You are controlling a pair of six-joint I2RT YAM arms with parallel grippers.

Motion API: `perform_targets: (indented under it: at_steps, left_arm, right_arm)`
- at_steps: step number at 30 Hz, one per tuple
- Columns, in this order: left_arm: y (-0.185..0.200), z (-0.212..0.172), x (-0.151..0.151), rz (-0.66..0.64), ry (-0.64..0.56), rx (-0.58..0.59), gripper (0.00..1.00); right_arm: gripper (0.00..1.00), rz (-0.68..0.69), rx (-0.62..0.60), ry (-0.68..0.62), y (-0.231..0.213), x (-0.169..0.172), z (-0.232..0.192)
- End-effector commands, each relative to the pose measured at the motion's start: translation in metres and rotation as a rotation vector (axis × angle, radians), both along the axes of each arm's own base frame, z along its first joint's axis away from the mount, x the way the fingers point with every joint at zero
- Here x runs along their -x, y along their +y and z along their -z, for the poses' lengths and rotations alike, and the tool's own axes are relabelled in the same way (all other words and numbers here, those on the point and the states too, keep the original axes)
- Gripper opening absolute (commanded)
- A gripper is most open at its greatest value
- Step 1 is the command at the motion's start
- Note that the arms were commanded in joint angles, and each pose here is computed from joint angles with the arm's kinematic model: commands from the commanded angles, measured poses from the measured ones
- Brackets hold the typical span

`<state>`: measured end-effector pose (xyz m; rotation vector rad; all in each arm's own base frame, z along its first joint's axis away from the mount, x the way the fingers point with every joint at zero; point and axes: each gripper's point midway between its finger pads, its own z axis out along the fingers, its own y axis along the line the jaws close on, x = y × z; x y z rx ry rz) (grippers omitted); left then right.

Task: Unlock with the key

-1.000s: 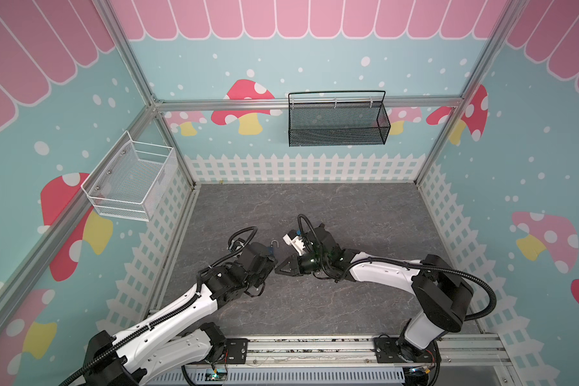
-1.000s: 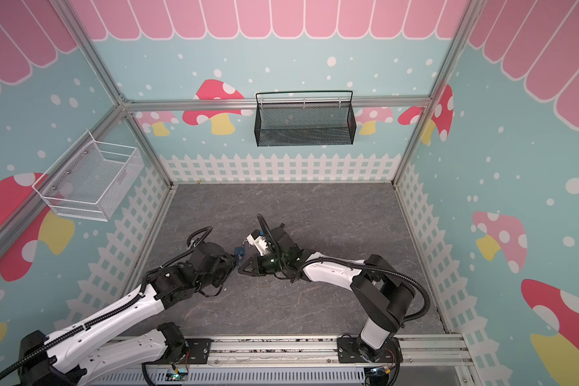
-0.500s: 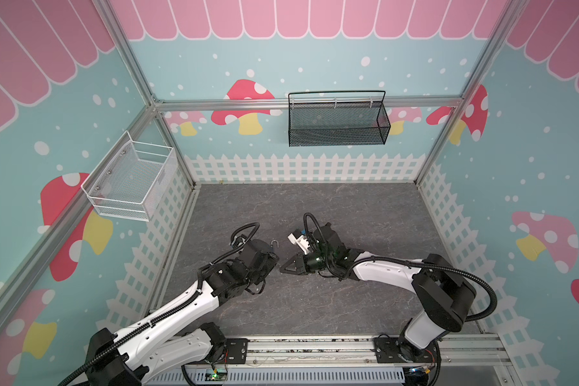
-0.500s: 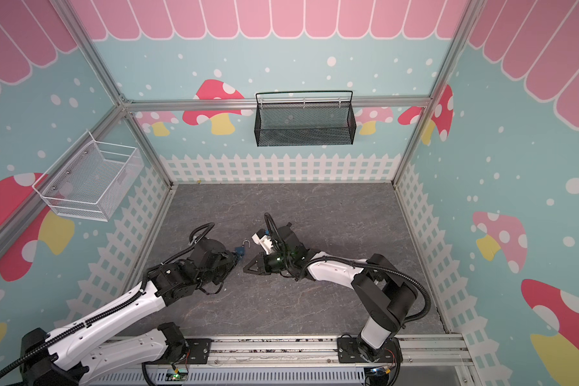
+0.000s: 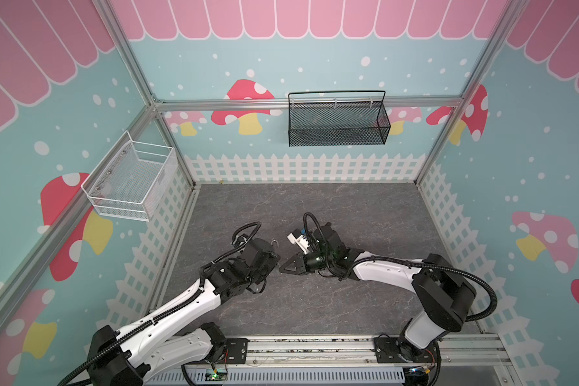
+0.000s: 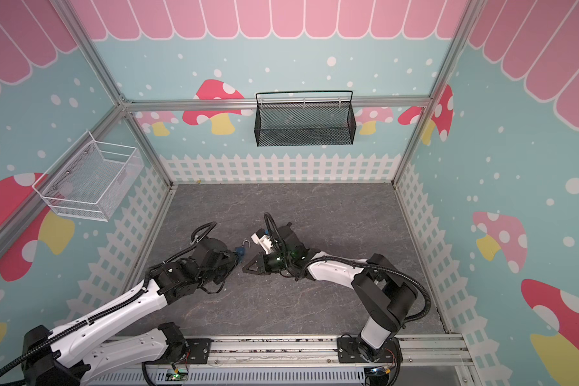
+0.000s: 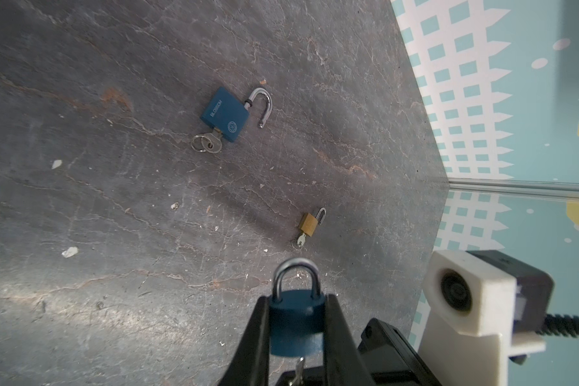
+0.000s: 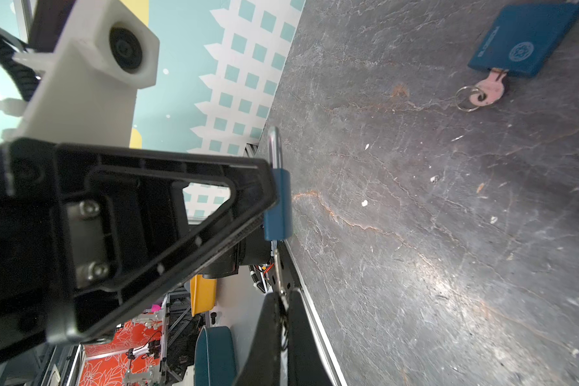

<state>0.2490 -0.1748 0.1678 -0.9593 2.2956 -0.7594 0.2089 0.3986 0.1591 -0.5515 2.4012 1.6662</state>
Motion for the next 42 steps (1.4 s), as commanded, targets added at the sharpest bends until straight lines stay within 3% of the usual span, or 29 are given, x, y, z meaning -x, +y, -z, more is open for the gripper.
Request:
perform_targets:
  at_steps: [1, 17, 26, 42]
  left_arm:
    - [-0.002, -0.011, -0.005, 0.005, -0.020, -0.002, 0.00]
    - [-0.003, -0.011, -0.003, 0.015, -0.018, 0.003, 0.00]
    - [-0.001, -0.016, -0.005, 0.010, -0.030, -0.002, 0.00]
    - [-0.002, -0.013, -0.004, 0.016, -0.021, 0.001, 0.00]
  right_arm:
    - [0.00, -0.007, -0.046, -0.036, 0.004, -0.002, -0.021]
    - [0.00, 0.029, -0.017, -0.015, -0.002, -0.011, -0.010]
    - [0.00, -0.006, 0.016, -0.015, -0.008, 0.002, 0.001]
    - [0.00, -0.005, -0.016, -0.048, 0.003, -0.009, -0.017]
